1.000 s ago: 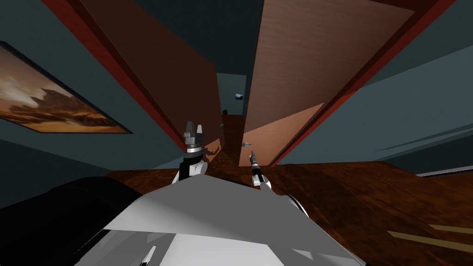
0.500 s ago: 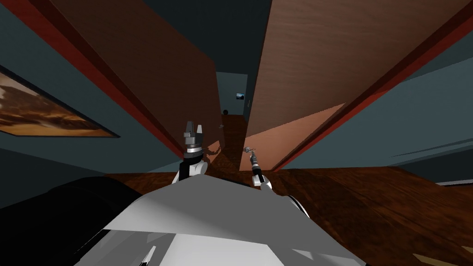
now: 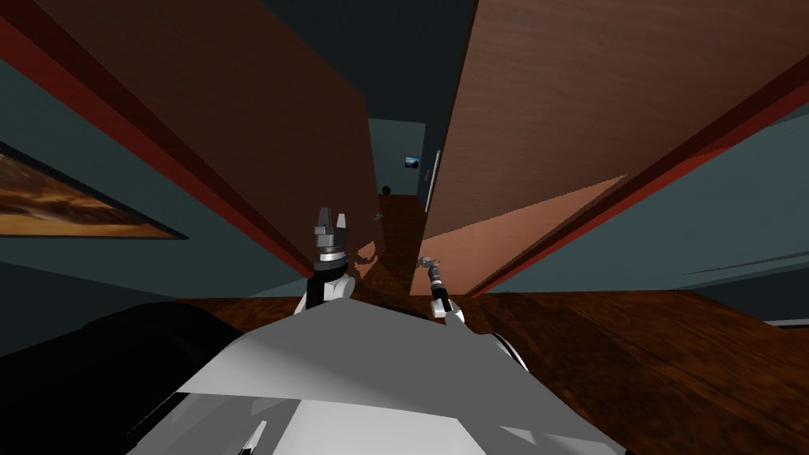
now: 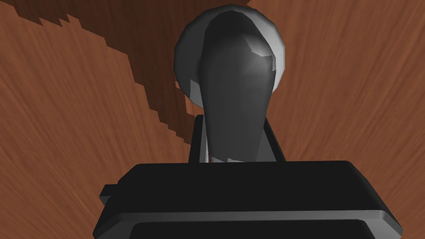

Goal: Push the door open

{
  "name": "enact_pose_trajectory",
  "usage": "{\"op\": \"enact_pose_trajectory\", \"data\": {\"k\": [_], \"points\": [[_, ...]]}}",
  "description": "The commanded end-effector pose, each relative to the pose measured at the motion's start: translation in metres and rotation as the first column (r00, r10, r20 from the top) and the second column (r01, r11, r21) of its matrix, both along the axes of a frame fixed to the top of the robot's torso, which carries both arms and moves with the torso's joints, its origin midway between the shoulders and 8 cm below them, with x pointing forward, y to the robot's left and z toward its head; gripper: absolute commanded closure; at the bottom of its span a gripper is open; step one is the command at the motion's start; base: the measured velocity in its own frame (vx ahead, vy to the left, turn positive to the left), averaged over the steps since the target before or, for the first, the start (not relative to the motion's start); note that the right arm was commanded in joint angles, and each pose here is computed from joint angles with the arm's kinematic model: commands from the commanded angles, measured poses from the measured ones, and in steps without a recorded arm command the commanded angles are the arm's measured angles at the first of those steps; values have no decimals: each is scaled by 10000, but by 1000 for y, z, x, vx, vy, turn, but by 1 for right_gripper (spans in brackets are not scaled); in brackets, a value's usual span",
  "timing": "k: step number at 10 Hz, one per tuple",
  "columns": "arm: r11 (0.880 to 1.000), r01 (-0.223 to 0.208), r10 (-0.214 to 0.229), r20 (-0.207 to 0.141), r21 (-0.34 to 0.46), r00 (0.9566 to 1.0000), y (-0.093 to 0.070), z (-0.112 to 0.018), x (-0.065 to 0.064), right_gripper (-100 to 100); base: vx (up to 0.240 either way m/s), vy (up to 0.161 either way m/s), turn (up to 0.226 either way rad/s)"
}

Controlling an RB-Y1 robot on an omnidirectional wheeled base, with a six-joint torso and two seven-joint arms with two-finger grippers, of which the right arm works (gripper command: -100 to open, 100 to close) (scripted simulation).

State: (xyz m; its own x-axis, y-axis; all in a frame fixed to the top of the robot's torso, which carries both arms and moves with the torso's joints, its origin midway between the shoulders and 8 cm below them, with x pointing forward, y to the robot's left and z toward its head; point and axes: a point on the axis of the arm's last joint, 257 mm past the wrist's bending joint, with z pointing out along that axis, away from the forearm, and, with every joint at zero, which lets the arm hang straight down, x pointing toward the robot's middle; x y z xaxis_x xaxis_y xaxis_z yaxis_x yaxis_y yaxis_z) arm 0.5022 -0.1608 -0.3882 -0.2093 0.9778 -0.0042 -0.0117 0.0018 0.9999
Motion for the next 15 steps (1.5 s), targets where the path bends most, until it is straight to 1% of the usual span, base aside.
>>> {"op": "enact_pose_trajectory", "data": {"k": [1, 4, 5, 6, 7, 8, 9, 10, 11, 13, 15], "points": [[10000, 1, -1, -67, -8, 10000, 0, -3, -2, 100, -15, -8, 19], [10000, 1, -1, -67, -8, 10000, 0, -3, -2, 100, 0, 0, 0], [9999, 145, -145, -4, -29, 9999, -7, 0, 1, 100, 86, 47, -25], [9999, 145, -145, -4, -29, 9999, -7, 0, 1, 100, 107, 44, -22], [9996, 293, -293, -4, -48, 9996, -14, 0, 2, 100, 145, 53, -18], [9995, 301, -301, -65, -64, 9995, -15, -2, 1, 100, 131, 49, -7], [9988, 482, -482, -4, -66, 9988, -23, 0, 3, 100, 174, 68, -30], [9986, 513, -517, -276, -138, 9983, -25, -11, -3, 100, 143, 56, -19], [9988, 482, -482, -4, -66, 9988, -23, 0, 3, 100, 60, 22, -5], [9962, 870, -870, -5, -90, 9962, -40, 0, 4, 100, 136, 81, -38], [9962, 870, -870, -5, -90, 9962, -40, 0, 4, 100, 104, 53, -20]]}}
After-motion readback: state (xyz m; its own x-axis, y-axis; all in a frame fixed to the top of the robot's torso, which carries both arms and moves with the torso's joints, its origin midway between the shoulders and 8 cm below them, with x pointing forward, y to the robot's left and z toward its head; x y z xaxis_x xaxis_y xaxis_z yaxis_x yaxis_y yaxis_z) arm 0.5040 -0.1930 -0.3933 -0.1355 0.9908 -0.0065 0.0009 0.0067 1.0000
